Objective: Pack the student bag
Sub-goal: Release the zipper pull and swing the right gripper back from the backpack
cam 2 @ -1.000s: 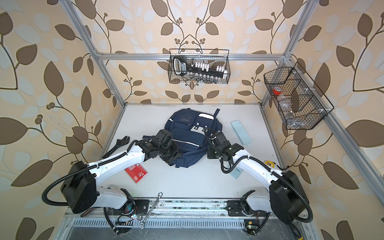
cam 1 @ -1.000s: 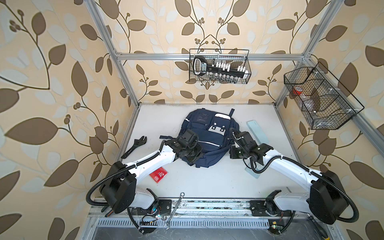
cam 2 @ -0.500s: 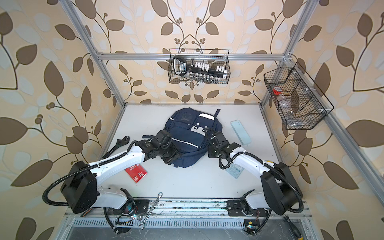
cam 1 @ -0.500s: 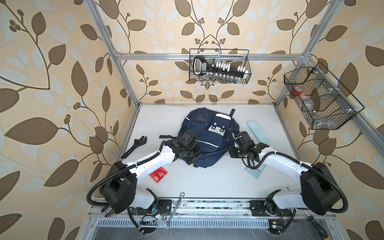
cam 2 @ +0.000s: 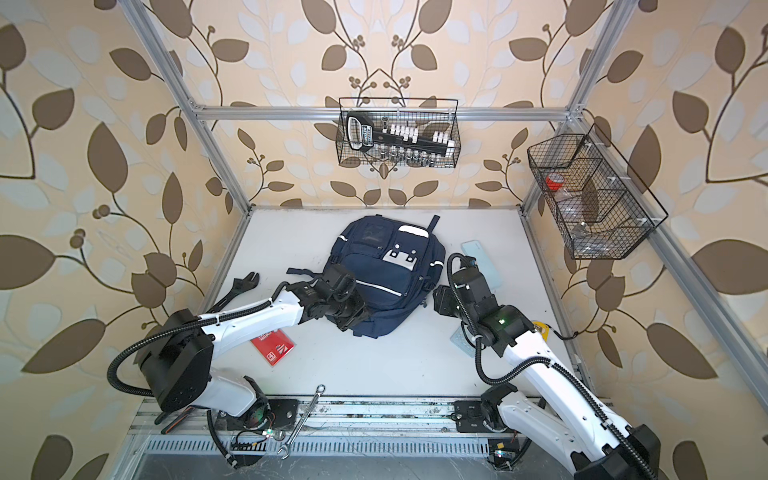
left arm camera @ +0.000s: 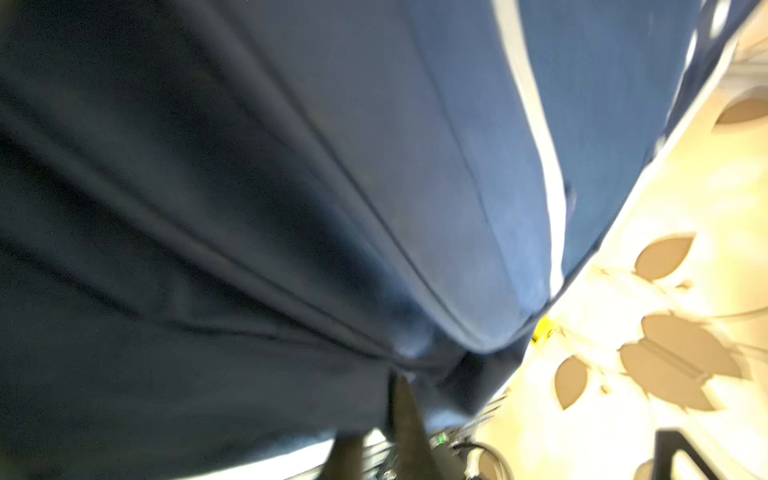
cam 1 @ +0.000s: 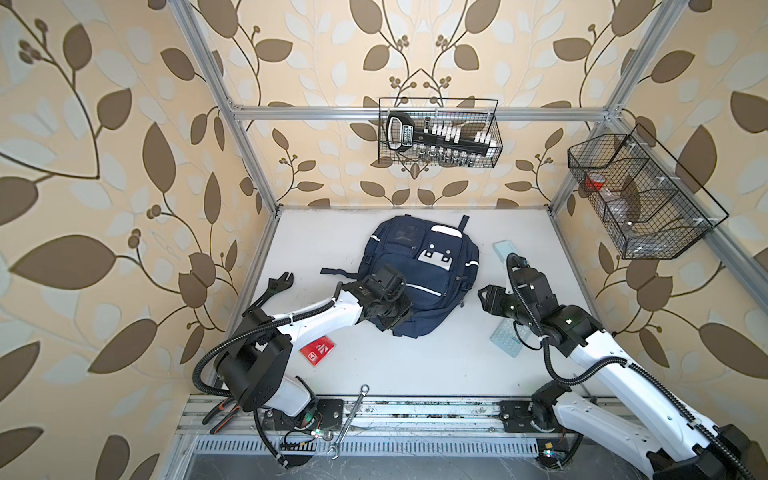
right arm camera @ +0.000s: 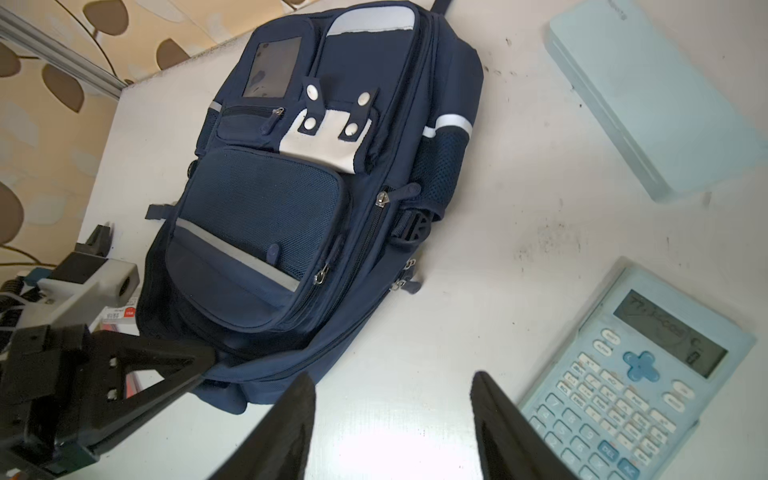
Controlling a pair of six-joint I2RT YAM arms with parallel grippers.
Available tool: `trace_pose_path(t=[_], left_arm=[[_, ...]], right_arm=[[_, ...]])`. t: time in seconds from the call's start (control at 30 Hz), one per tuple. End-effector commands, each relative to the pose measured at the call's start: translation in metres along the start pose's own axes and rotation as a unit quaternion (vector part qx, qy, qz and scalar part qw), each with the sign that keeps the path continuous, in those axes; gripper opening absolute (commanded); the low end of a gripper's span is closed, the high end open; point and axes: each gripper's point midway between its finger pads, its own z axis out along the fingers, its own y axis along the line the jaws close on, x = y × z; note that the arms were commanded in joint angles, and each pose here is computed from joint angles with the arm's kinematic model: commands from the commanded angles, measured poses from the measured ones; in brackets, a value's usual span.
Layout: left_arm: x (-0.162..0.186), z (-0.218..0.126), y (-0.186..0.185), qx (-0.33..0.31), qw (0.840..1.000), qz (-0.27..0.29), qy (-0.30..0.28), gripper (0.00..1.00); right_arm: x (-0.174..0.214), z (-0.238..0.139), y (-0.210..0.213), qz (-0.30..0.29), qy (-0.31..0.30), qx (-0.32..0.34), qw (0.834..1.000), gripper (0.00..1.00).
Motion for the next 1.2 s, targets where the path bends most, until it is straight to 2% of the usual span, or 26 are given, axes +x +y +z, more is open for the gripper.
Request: trace_pose_path(t=[0.0,0.1,0.2,0.37,0.47,0.53,0.6,0.77,0.93,1.03,1.1,1.17], left_arm=[[0.000,-0.030,-0.020,0.017,0.998,0.051,-0.025,0.49],[-0.010,-0.062,-0.010,-0.003,0.994,0.075,-0.079,0.58],[-0.019,-0.090,-0.006,-0.015,0.987,0.101,-0.123,0.62],[-0.026,-0.112,-0.011,-0.012,0.978,0.142,-0.152,0.66],[-0.031,-0.118,-0.018,-0.003,0.971,0.166,-0.171,0.69],[-0.038,-0.120,-0.024,0.002,0.967,0.181,-0.182,0.71],[-0.045,-0.120,-0.026,0.001,0.966,0.181,-0.182,0.74],[-0.055,-0.109,-0.005,-0.036,0.978,0.155,-0.134,0.73],[-0.063,-0.101,0.022,-0.080,0.969,0.185,-0.141,0.74],[-0.066,-0.102,0.030,-0.103,0.966,0.189,-0.142,0.72],[-0.065,-0.104,0.031,-0.088,0.968,0.181,-0.149,0.72],[-0.057,-0.103,0.023,-0.040,0.972,0.183,-0.143,0.73]], right_arm=[[0.016,-0.003,0.003,0.024,0.025,-0.010,0.999,0.62],[0.018,0.000,0.018,0.019,0.036,-0.030,0.999,0.62],[0.017,0.009,0.038,0.022,0.043,-0.057,0.997,0.62],[0.008,0.029,0.068,0.044,0.036,-0.098,0.994,0.63],[0.003,0.043,0.085,0.043,0.051,-0.111,0.992,0.61],[0.005,0.056,0.088,0.041,0.067,-0.097,0.992,0.56],[0.009,0.066,0.079,0.038,0.077,-0.064,0.994,0.56],[0.016,0.077,0.071,0.000,0.083,-0.044,0.996,0.60],[0.005,0.083,0.049,-0.016,0.056,0.028,0.998,0.65],[0.001,0.084,0.054,-0.032,0.060,0.024,0.997,0.67],[0.003,0.084,0.053,-0.034,0.063,0.022,0.997,0.68],[0.005,0.082,0.044,-0.023,0.057,0.034,0.998,0.69]])
